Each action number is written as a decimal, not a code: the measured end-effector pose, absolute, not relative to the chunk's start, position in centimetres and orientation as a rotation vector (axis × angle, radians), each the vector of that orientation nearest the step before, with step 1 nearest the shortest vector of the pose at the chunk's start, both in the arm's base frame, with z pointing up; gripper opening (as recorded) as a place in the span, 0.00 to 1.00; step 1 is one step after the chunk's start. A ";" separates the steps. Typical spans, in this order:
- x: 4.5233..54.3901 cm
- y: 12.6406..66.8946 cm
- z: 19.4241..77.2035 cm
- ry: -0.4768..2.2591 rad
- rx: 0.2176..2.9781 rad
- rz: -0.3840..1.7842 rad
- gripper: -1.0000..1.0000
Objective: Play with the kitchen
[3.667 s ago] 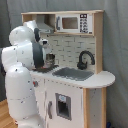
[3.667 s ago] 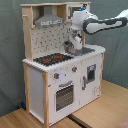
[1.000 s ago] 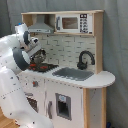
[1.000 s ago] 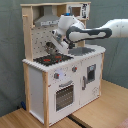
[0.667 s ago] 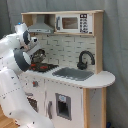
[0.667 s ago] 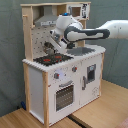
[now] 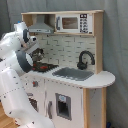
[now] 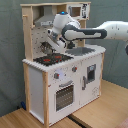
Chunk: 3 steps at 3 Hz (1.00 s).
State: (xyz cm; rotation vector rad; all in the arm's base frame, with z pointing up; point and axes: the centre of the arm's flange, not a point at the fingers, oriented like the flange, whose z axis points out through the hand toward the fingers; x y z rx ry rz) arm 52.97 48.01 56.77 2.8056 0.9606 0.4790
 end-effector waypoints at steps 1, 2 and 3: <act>52.9 48.6 57.1 0.991 2.809 0.447 0.00; 52.5 49.2 56.8 1.030 2.815 0.381 0.00; 50.8 50.2 55.1 1.096 2.799 0.224 0.00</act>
